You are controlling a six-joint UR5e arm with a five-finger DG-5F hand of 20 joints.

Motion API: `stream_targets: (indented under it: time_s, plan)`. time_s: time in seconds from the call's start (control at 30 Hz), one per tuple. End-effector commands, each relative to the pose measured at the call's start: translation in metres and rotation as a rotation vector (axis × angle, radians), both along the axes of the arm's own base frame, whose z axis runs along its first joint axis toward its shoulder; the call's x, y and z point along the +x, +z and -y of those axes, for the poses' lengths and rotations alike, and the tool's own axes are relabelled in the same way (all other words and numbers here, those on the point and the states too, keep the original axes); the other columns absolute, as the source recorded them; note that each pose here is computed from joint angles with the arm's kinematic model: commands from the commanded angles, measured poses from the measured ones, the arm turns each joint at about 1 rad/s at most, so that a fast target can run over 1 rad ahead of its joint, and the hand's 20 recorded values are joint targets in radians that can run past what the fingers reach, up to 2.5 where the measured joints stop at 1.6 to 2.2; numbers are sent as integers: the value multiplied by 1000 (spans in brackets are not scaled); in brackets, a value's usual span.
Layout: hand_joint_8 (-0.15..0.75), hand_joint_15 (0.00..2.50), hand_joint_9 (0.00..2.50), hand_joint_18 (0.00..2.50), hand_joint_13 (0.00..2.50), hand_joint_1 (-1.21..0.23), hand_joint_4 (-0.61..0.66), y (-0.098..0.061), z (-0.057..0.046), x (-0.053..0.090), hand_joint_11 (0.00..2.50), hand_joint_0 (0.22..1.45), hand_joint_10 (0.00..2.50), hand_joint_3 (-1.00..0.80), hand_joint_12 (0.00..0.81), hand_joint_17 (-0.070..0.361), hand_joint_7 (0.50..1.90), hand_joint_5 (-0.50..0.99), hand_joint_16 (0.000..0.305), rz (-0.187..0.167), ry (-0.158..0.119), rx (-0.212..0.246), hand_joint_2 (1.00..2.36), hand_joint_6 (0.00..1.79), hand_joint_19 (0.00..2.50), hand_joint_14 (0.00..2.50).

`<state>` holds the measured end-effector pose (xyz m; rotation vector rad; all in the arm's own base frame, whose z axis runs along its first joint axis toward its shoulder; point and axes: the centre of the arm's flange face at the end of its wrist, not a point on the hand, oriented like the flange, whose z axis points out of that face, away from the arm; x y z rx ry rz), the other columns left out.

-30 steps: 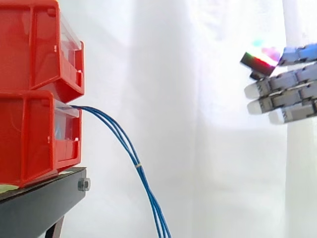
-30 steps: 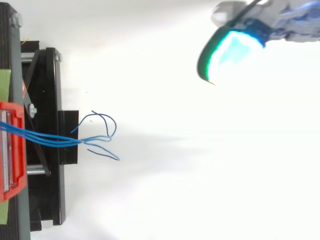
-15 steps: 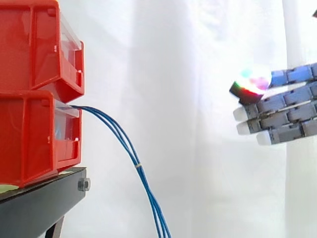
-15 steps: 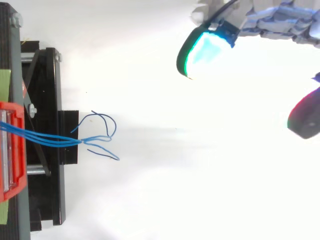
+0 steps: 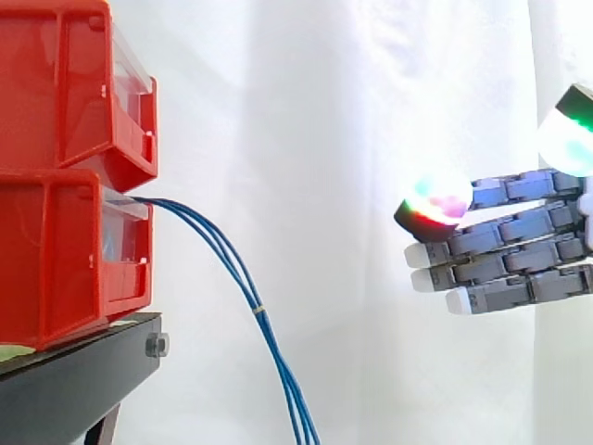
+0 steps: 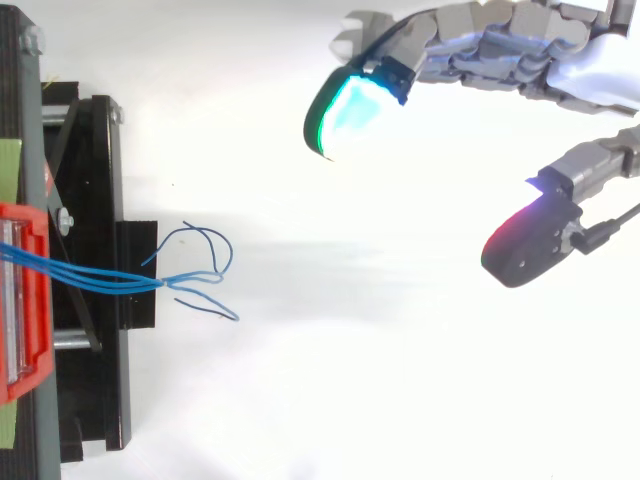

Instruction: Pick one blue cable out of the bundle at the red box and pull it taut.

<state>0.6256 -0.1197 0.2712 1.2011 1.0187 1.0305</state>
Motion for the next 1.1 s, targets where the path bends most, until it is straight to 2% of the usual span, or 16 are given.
stream_targets:
  time_s: [0.0, 0.23, 0.4, 0.47, 0.5, 0.53, 0.67, 0.73, 0.77, 0.83, 0.9, 0.93, 1.07]
  plan:
    - [257, 41, 178, 15, 15, -927, 331, 0, -2, 1, 13, 594, 0, -500, 343, 122, 830, -190, 54, 6, -19, -18, 1000, 502, 83, 2]
    - [276, 27, 217, 70, 51, -947, 345, -10, -4, 5, 0, 532, 0, -500, 359, 129, 821, -187, 57, -7, -35, -28, 1000, 502, 69, 2]
    - [293, 31, 248, 74, 60, -914, 372, -19, -10, 13, 0, 505, 0, -500, 366, 133, 833, -178, 59, 17, -36, -28, 1000, 502, 81, 0]
    - [298, 32, 258, 76, 63, -893, 389, -24, -11, 21, 0, 495, 0, -500, 370, 134, 840, -172, 59, 29, -41, -24, 1000, 502, 75, 0]
    - [300, 39, 260, 76, 64, -874, 395, -33, -13, 29, 2, 490, 0, -500, 372, 135, 842, -170, 60, 28, -40, -23, 1000, 502, 88, 1]
    - [302, 44, 261, 77, 66, -859, 398, -33, -14, 33, 4, 484, 0, -500, 375, 135, 843, -168, 60, 33, -36, -21, 1000, 502, 87, 1]
    - [313, 50, 274, 63, 69, -762, 409, -53, -16, 56, 9, 469, 0, -500, 382, 139, 837, -164, 62, 20, -31, 10, 1000, 502, 98, 2]
    - [313, 51, 276, 58, 69, -750, 407, -63, -18, 74, 3, 470, 0, -500, 382, 139, 837, -164, 62, 20, -23, 30, 1000, 502, 101, 0]
    - [314, 48, 277, 56, 67, -742, 407, -63, -18, 74, 4, 470, 0, -500, 381, 139, 834, -164, 62, 20, -23, 30, 1000, 502, 96, 0]
    - [314, 50, 278, 53, 66, -733, 405, -75, -20, 85, 0, 470, 0, -500, 381, 138, 833, -164, 62, 8, -9, 39, 1000, 502, 104, 0]
    - [314, 49, 278, 52, 65, -720, 408, -75, -20, 91, 3, 472, 0, -500, 380, 138, 835, -164, 61, 13, -5, 52, 1000, 502, 98, 2]
    - [314, 54, 278, 51, 65, -717, 408, -84, -21, 93, 0, 472, 0, -500, 380, 138, 832, -164, 62, 3, -3, 62, 1000, 502, 104, 0]
    - [313, 51, 279, 48, 63, -709, 406, -85, -23, 95, 5, 474, 0, -500, 379, 139, 830, -164, 62, 3, -1, 56, 1000, 502, 106, 0]
